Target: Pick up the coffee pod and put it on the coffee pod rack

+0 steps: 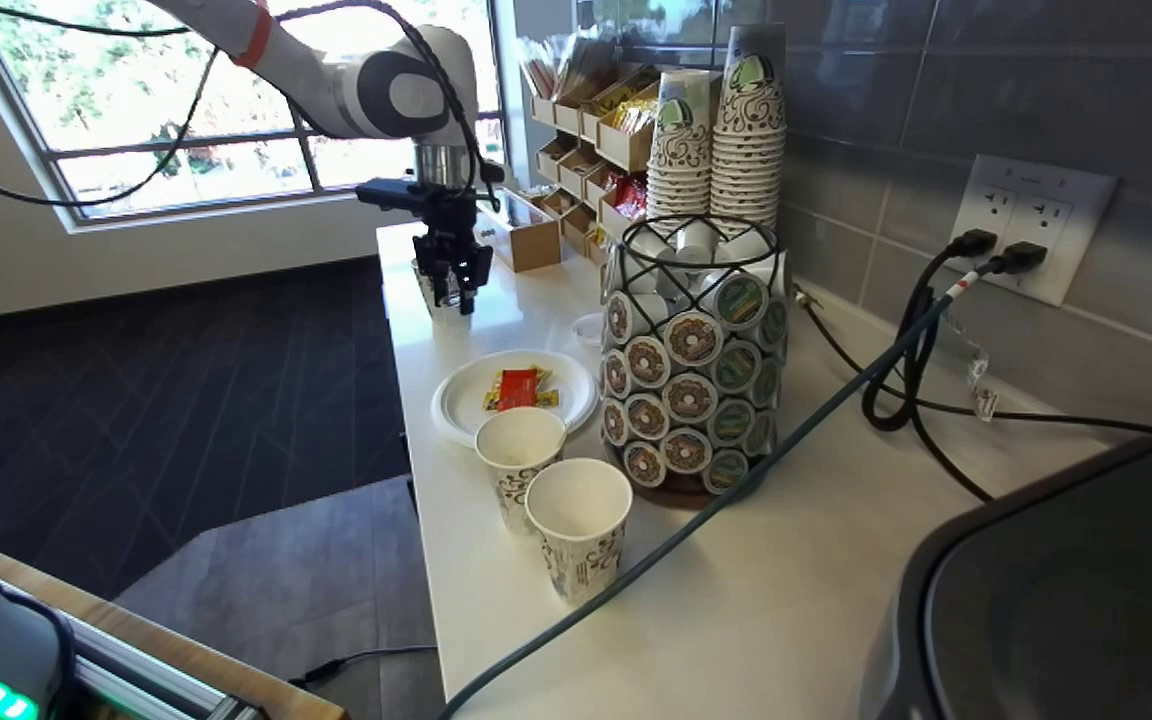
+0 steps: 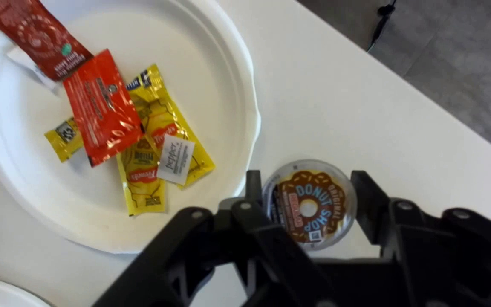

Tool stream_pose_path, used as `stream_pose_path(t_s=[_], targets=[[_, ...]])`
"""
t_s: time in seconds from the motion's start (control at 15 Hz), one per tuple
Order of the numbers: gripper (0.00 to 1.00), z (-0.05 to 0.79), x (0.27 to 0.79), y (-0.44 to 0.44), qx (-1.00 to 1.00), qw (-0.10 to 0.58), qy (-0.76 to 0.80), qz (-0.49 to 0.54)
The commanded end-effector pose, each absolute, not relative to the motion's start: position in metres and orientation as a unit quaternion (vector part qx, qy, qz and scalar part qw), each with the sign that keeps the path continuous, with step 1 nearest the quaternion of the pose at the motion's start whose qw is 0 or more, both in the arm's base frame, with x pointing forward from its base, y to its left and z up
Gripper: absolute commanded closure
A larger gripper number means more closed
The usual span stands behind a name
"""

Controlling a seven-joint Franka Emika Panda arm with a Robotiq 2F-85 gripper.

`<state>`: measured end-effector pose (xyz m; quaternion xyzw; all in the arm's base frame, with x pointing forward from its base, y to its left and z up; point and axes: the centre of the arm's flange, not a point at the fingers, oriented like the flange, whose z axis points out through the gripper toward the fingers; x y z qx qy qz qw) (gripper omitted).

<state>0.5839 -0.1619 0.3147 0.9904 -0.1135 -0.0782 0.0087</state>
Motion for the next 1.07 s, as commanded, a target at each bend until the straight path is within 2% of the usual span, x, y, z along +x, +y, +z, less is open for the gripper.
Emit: stream_pose_path(t_s=[0.0,0.33,0.73,1.0], targets=[[0.71,0.345,0.499,-0.153,0.995,-0.016,-0.091,-0.04],[0.71,0.364,0.438,-0.157,0.985,-0.015,-0.144,0.091],[0.71,0.364,0.343,-0.188,0.961,-0.049,-0.212,0.172],[0.71,0.379,0.271,-0.212,0.941,-0.004,-0.22,0.256]])
